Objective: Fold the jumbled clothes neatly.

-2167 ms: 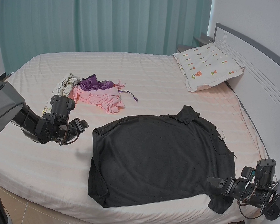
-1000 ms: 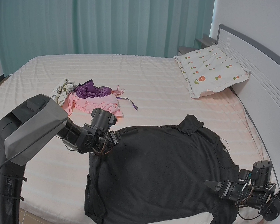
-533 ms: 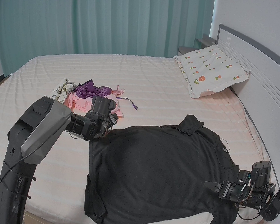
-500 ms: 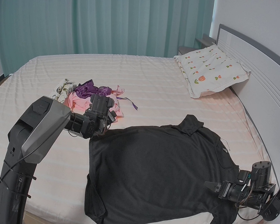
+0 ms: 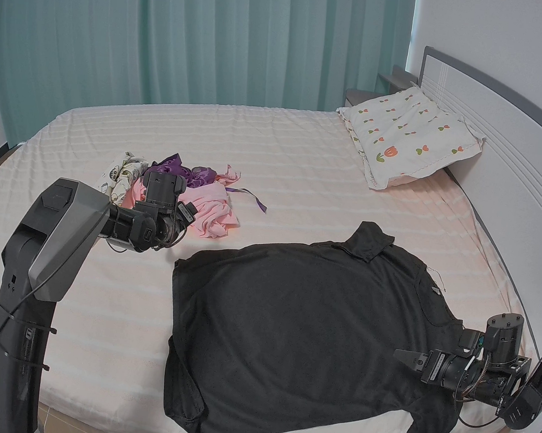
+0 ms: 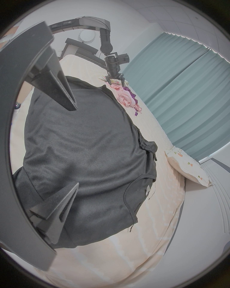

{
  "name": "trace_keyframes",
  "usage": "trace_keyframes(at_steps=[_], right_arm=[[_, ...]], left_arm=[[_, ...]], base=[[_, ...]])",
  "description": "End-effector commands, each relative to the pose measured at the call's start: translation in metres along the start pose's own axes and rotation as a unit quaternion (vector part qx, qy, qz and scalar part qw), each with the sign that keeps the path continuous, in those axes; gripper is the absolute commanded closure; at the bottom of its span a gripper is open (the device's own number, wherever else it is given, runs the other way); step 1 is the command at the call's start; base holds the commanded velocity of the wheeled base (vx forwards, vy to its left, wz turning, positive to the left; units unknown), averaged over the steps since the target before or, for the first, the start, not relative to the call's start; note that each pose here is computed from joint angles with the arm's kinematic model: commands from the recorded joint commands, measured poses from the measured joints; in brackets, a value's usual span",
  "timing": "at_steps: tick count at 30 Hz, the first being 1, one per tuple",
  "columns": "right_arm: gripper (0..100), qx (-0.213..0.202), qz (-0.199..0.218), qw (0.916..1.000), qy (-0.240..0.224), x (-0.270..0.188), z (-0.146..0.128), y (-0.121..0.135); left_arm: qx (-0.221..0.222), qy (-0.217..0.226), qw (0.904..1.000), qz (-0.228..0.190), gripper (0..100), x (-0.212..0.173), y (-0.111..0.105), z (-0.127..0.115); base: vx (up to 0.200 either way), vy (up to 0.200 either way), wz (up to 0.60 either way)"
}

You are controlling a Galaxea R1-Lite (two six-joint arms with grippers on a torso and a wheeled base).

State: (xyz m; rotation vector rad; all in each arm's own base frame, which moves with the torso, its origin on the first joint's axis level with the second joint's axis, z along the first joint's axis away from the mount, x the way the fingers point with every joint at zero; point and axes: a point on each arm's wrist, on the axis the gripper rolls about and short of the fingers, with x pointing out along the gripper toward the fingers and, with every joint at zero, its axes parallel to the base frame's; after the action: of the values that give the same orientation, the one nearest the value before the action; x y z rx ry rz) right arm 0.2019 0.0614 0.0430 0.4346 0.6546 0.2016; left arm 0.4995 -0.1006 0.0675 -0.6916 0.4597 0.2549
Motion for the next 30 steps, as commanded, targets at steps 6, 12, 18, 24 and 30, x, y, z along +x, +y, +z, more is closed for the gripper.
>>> trace_keyframes(at_steps=[6, 12, 18, 24, 30], right_arm=[[0, -0.004, -0.006, 1.0000, 0.005, 0.007, -0.011, -0.007], [0, -0.005, -0.001, 1.0000, -0.003, 0.008, -0.013, -0.008], [0, -0.006, 0.000, 1.0000, -0.003, 0.008, -0.015, -0.008], [0, -0.006, 0.001, 1.0000, -0.005, 0.008, -0.014, -0.008], [0, -0.005, 0.001, 1.0000, -0.004, 0.008, -0.014, -0.008]], left_arm=[[0.081, 0.081, 0.9934, 0.002, 0, -0.022, 0.020, -0.020], [0.100, 0.103, 0.9895, -0.005, 0, -0.028, 0.026, -0.025], [0.113, 0.115, 0.9861, -0.039, 0, -0.038, 0.024, -0.022], [0.162, 0.113, 0.9789, -0.049, 0, -0.041, 0.033, -0.030], [0.207, 0.121, 0.9692, -0.055, 0, -0.042, 0.038, -0.046]], base=[[0.000, 0.000, 0.00], [0.000, 0.000, 0.00], [0.000, 0.000, 0.00], [0.000, 0.000, 0.00], [0.000, 0.000, 0.00]])
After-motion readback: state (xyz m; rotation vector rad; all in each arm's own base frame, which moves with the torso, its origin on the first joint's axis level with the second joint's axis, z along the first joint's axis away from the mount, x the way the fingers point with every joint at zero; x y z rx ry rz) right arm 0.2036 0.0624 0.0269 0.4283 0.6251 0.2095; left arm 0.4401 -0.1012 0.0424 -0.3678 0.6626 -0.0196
